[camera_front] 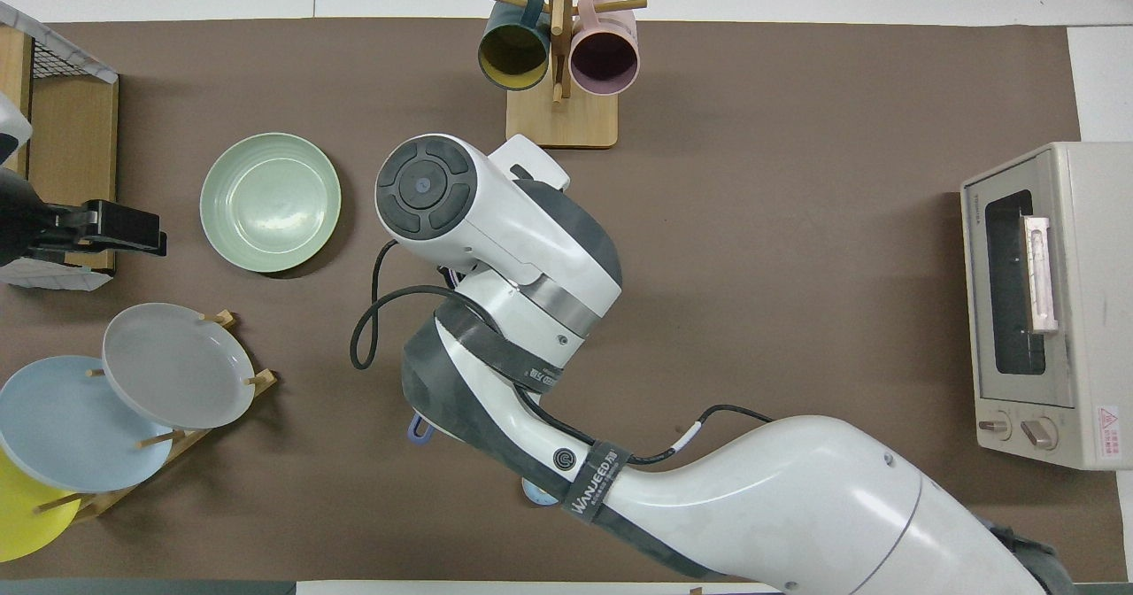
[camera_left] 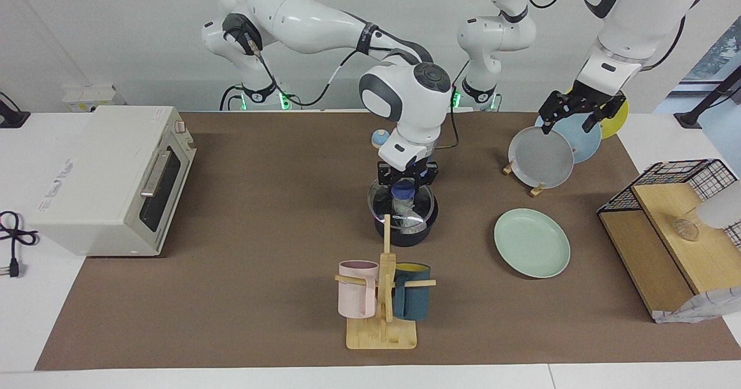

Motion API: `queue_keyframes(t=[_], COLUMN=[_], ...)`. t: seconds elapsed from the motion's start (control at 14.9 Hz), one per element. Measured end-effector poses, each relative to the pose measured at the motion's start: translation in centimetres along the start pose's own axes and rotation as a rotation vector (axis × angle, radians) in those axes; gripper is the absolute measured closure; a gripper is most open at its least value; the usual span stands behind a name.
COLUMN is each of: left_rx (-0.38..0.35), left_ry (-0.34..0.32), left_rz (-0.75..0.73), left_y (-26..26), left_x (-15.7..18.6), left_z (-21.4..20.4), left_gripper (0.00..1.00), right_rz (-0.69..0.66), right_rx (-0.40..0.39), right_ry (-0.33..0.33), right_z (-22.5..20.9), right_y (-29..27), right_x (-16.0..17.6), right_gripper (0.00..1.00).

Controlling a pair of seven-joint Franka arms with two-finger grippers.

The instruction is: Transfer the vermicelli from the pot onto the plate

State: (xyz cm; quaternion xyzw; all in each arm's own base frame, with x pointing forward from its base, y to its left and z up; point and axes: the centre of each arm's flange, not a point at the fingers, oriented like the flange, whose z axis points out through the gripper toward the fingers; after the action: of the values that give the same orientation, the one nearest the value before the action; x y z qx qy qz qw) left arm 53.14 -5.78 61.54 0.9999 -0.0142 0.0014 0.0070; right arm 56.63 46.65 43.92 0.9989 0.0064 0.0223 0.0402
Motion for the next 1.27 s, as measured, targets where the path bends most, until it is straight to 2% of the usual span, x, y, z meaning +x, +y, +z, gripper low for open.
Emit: queue_keyframes(t=[0.13,0.33,0.54,0.67,1.0,1.27], left_rx=[0.000,-0.002,-0.005,-0.011,-0.071,-0.090], left_ry=[0.007,0.024,0.039,0.047,0.064,0.052], left_rz=[0.000,0.001,-0.011,-0.026,-0.159,-0.211], left_y=[0.0,0.3,2.6,5.9,17.1,24.8], left_x=[0.1,0.2,0.4,0.9,3.5,3.9], left_z=[-0.1,-0.2,0.3,1.9,9.7,17.3], left_gripper=[0.00,0.00,0.00,0.00,0.00,0.00], right_rz=[-0.024,-0.020,-0.072,-0.112,-0.164,-0.162], right_rx=[0.006,0.079,0.069,0.057,0.046,0.042], right_ry=[-0.002,-0.029,-0.040,-0.059,-0.143,-0.153], right_z=[-2.4,-6.4,-8.6,-8.6,-6.6,-4.3], right_y=[1.6,7.4,14.2,17.6,28.1,35.2], right_x=[0.6,2.9,4.6,4.7,4.6,4.0], right_gripper=[0.34,0.34,0.34,0.34,0.34,0.34])
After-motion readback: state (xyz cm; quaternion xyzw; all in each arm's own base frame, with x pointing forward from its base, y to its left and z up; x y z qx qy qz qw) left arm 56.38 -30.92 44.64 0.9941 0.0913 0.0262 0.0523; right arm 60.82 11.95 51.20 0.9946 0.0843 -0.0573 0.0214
